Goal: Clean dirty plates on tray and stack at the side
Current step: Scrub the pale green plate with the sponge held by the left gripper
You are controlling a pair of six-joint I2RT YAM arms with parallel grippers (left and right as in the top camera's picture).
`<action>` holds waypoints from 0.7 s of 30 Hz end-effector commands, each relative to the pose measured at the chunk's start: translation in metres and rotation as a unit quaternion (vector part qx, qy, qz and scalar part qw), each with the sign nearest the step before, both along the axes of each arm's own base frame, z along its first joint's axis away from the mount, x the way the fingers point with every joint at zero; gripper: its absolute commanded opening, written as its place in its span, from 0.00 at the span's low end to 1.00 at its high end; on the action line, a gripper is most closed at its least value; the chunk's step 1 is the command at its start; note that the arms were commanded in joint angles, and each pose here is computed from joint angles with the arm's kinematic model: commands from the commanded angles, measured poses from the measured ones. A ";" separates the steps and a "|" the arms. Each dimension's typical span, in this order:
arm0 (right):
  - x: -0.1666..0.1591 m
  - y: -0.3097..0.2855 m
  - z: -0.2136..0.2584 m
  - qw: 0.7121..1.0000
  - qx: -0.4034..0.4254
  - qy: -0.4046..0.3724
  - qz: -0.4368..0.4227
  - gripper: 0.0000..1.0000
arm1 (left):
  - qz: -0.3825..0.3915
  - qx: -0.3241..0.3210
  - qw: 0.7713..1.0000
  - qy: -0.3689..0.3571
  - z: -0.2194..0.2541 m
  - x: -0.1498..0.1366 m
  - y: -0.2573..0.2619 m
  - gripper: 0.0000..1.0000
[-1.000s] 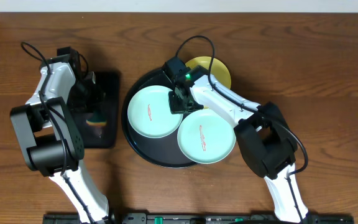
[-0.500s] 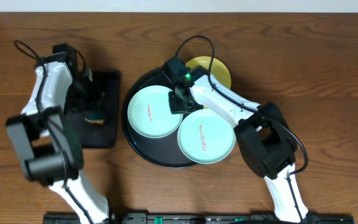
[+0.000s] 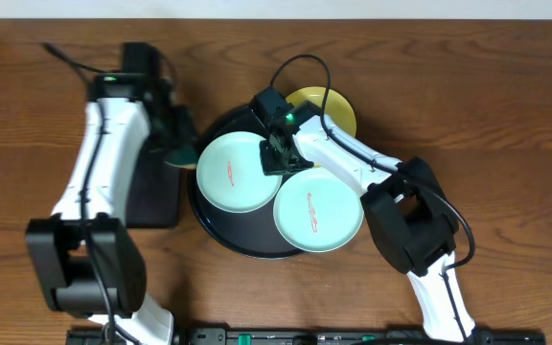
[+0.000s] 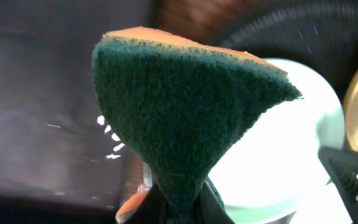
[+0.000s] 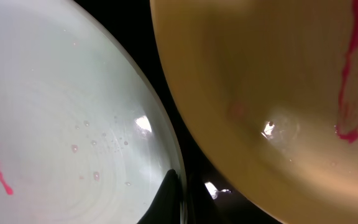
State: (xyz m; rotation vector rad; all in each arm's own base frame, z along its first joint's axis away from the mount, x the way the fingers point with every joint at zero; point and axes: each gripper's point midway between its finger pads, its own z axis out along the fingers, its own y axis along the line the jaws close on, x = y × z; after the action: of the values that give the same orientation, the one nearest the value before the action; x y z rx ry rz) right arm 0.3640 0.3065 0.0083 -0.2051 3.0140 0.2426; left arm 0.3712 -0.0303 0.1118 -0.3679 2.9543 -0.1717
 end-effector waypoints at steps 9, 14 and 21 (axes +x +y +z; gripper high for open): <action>0.002 -0.006 -0.009 1.000 -0.027 -0.010 0.009 0.01 | 0.026 -0.005 0.997 0.066 -0.074 -0.005 -0.053 0.07; 0.002 -0.006 -0.009 1.000 -0.027 -0.010 0.009 0.01 | 0.016 -0.010 0.994 0.104 -0.097 -0.015 -0.063 0.07; 0.002 -0.006 -0.009 1.000 -0.027 -0.010 0.009 0.01 | -0.100 -0.132 0.981 0.104 -0.088 -0.022 -0.108 0.07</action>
State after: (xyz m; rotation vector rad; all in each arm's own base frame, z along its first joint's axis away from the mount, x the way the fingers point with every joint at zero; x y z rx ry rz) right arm 0.3648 0.3060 0.0083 -0.2071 3.0099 0.2368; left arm 0.3603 -0.1041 0.0205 -0.3503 3.1476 -0.2884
